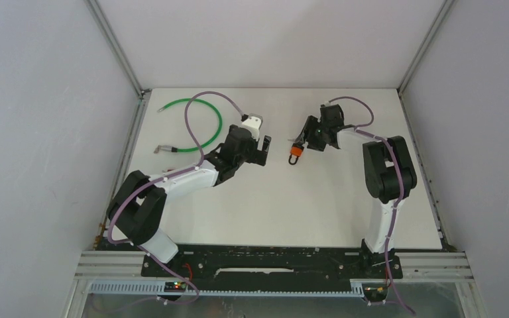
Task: Lock with the key
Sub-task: Pick up the lock from the center of the board.
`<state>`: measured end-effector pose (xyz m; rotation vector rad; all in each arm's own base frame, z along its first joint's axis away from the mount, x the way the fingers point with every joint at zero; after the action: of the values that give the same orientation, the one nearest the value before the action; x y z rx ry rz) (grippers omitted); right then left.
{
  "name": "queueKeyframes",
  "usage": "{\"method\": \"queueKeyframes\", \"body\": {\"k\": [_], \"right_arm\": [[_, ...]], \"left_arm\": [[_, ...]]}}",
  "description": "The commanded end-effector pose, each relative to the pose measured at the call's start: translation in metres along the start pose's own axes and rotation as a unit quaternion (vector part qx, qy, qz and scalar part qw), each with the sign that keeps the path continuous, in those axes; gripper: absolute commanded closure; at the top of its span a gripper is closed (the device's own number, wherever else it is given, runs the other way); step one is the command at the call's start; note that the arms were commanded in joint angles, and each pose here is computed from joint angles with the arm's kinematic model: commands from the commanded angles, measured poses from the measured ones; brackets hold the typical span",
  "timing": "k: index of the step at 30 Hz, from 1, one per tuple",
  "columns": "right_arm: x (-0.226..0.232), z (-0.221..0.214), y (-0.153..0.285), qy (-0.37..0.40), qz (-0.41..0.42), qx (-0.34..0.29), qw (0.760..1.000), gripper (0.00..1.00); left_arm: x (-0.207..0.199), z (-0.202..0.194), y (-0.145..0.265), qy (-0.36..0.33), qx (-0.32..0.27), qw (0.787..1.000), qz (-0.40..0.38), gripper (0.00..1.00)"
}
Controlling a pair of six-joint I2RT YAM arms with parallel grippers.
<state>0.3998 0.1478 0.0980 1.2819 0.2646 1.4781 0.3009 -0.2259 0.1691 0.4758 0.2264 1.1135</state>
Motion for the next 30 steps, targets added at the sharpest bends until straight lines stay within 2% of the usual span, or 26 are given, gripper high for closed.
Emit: {"method": "queueKeyframes", "body": {"k": [1, 8, 14, 19, 26, 30], "right_arm": [[-0.002, 0.015, -0.006, -0.013, 0.048, -0.012, 0.999, 0.43], [0.002, 0.025, -0.015, 0.003, 0.073, -0.011, 0.997, 0.45], [0.010, 0.021, -0.026, 0.017, 0.100, 0.017, 0.995, 0.56], [0.008, 0.006, -0.023, 0.008, 0.060, 0.045, 0.997, 0.61], [0.026, -0.024, -0.016, 0.053, 0.022, 0.055, 0.997, 0.71], [0.028, -0.029, -0.007, 0.060, -0.006, 0.050, 0.997, 0.70]], "left_arm": [[0.001, 0.022, 0.001, -0.004, -0.031, 0.999, 0.007, 0.03], [0.002, 0.022, 0.003, -0.004, -0.033, 0.999, 0.006, 0.03], [0.002, 0.021, 0.002, -0.003, -0.032, 0.999, 0.007, 0.03], [0.002, 0.022, 0.003, -0.004, -0.033, 0.999, 0.009, 0.03], [0.002, 0.022, 0.002, -0.004, -0.030, 0.999, 0.010, 0.03], [0.003, 0.022, 0.002, -0.005, -0.028, 0.999, 0.014, 0.03]]}}
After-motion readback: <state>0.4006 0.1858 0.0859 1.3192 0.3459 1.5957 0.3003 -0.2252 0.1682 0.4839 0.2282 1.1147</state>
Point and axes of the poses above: each gripper's point midway between its finger pads, its own y axis back along the fingers, its own x axis along the line the jaws close on, z = x × y, the point moved 9 cm from there along y, back along the fingers, and after that the axes turned 5 degrees about -y, right-handed, at the moved point
